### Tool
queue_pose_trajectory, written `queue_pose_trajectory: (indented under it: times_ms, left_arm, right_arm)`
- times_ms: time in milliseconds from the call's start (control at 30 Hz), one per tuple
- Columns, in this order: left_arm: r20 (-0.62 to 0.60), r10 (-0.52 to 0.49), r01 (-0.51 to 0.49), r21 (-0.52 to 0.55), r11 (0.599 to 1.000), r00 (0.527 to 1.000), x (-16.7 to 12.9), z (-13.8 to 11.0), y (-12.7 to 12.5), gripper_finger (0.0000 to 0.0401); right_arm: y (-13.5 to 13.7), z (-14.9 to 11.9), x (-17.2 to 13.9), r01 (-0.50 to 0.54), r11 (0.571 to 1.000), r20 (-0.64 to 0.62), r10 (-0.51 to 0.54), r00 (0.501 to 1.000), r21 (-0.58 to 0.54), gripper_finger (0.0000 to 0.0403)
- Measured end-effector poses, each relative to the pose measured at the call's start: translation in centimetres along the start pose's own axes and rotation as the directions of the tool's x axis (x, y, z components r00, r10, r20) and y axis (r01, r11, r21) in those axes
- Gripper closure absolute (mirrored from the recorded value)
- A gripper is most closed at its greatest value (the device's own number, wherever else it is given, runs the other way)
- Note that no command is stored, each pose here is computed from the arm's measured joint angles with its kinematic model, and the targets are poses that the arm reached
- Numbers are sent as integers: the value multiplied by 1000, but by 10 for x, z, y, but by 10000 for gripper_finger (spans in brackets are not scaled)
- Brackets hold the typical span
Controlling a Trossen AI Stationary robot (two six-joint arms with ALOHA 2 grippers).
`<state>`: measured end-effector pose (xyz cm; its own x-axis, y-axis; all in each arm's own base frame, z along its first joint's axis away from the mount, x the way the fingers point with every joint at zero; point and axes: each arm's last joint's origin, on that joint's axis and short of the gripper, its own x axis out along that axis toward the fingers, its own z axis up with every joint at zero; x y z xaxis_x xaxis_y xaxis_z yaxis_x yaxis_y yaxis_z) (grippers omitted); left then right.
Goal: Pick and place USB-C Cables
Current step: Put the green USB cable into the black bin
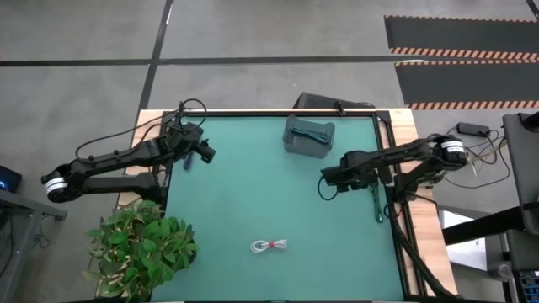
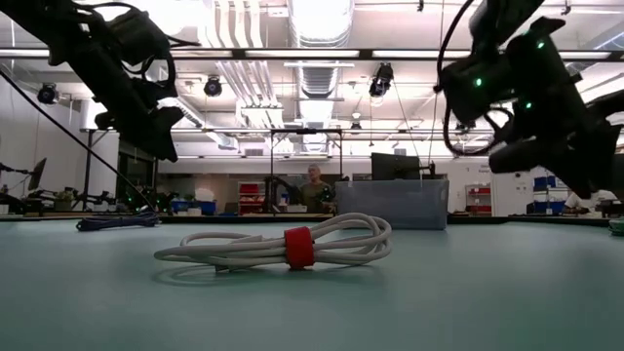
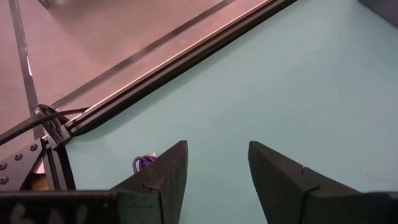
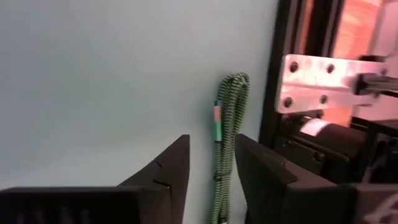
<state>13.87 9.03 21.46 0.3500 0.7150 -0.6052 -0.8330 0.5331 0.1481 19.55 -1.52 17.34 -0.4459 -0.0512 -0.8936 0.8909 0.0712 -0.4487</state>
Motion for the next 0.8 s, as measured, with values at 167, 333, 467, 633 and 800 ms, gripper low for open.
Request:
queue_pose_trajectory:
  times_ms: [167, 333, 467, 633, 800]
  left_arm:
    - [0, 0, 0, 0, 1000, 1000, 0, 0, 0, 246]
    - [-5, 1, -1, 3, 1000, 1000, 1, -2, 0, 246]
    - [-4, 1, -1, 3, 1000, 1000, 2, -3, 0, 246]
    - [4, -1, 1, -1, 1000, 1000, 2, -3, 0, 246]
    - [7, -2, 2, -4, 1000, 1000, 2, -2, -1, 246]
  right_arm:
    - [9, 0, 9, 67, 998, -40, -67, 997, 5, 238]
    - [16, -1, 16, 112, 994, -68, -111, 991, 10, 210]
    - [21, -1, 22, 146, 989, -82, -144, 986, 11, 207]
    - [22, -1, 29, 184, 983, -89, -183, 979, 2, 208]
    - [21, 0, 39, 175, 985, -94, -173, 980, 12, 210]
